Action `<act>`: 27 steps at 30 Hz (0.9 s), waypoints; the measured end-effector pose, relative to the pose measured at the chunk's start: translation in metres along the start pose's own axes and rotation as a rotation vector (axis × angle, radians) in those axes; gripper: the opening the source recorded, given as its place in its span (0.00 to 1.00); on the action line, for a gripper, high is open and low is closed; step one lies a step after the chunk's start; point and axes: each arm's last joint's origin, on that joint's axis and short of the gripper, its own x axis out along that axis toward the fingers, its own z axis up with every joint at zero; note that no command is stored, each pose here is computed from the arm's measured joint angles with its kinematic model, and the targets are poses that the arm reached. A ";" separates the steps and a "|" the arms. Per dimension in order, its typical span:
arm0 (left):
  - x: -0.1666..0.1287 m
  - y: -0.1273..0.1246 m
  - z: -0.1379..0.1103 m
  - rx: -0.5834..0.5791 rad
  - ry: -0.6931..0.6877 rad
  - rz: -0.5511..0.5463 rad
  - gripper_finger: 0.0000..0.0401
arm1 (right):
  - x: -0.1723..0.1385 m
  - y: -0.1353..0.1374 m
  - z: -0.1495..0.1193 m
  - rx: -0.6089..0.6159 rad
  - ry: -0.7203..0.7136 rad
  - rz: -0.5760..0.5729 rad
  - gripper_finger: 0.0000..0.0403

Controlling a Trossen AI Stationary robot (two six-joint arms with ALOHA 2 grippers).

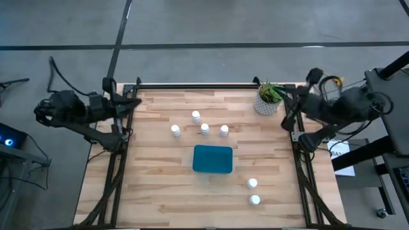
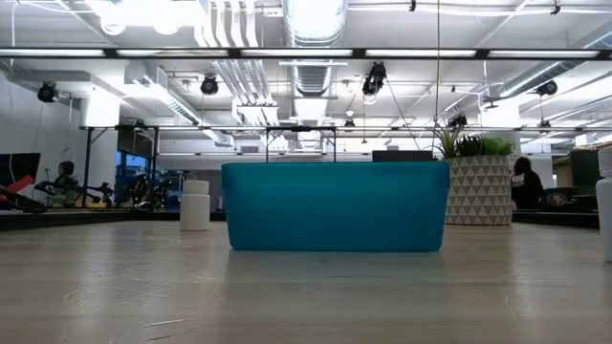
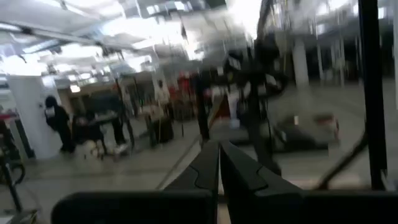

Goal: Pick and place pill bottles into a basket
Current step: Put the white pill bottle into the blue bin

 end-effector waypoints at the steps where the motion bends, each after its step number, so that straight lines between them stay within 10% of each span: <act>1: 0.001 -0.002 -0.004 -0.008 0.017 -0.005 0.00 | 0.004 0.004 0.002 -0.025 0.038 -0.005 0.02; 10: 0.022 -0.025 -0.035 -0.122 0.087 -0.053 0.00 | 0.037 0.029 0.028 -0.080 0.141 -0.002 0.02; 18: 0.067 -0.065 -0.050 -0.047 -0.037 -0.335 0.00 | 0.071 0.021 0.026 0.064 0.314 0.104 0.02; 27: 0.079 -0.078 -0.083 0.005 0.118 -0.239 0.00 | 0.110 0.023 -0.010 0.052 0.657 0.151 0.02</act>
